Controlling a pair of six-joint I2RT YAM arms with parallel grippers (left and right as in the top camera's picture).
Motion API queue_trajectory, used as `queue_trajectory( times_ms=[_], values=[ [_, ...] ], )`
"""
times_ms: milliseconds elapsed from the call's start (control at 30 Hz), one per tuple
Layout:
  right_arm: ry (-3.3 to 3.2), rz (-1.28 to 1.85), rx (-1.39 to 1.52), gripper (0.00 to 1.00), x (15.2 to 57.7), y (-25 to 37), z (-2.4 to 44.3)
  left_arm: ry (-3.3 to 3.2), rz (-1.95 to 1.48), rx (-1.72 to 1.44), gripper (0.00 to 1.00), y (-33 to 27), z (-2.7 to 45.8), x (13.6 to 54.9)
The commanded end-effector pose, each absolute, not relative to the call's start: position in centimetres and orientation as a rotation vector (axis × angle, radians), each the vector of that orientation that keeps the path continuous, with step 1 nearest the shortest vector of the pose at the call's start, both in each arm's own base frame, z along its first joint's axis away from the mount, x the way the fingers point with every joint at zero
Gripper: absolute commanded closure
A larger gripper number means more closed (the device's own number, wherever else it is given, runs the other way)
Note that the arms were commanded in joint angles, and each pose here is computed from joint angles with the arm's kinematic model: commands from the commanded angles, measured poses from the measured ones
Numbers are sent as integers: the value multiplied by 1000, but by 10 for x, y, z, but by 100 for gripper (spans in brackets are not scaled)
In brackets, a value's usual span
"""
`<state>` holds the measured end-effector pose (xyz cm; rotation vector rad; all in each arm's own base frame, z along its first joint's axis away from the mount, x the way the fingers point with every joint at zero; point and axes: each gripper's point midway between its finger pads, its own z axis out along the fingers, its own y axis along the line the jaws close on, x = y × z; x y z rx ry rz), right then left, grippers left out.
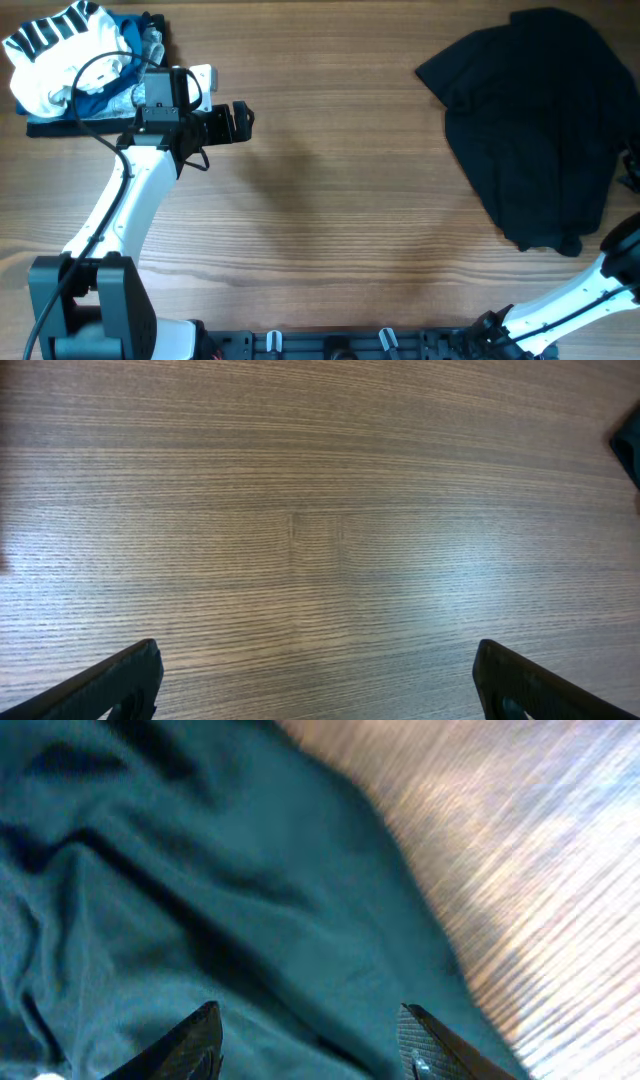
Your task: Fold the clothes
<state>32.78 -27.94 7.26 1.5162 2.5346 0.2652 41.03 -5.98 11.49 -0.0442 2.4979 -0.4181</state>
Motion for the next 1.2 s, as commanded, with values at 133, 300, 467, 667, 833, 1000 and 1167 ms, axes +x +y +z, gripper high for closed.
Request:
queue_trajectory(
  times_ms=[133, 300, 467, 667, 833, 1000, 1167],
  values=[
    [2623, 58, 1233, 41, 354, -226, 129, 2471, -406, -37, 0, -60, 120, 419],
    [2607, 57, 1173, 16, 353, -216, 148, 2481, -408, -40, 0, -60, 113, 422],
    [2679, 115, 889, 7, 383, -174, 151, 2496, -417, -25, 0, -68, 103, 424],
    [2847, 177, 508, 3, 417, -65, 127, 2479, -433, 18, 0, -83, 106, 425],
    [2956, 235, 305, 4, 427, -4, 89, 2480, -440, -1, 0, -83, 106, 425],
    [2970, 283, 171, 23, 434, 24, 76, 2478, -478, 13, 0, -88, 107, 424],
    [2953, 276, 96, 11, 442, 37, 70, 2470, -492, 57, 0, -102, 109, 423]
  ],
)
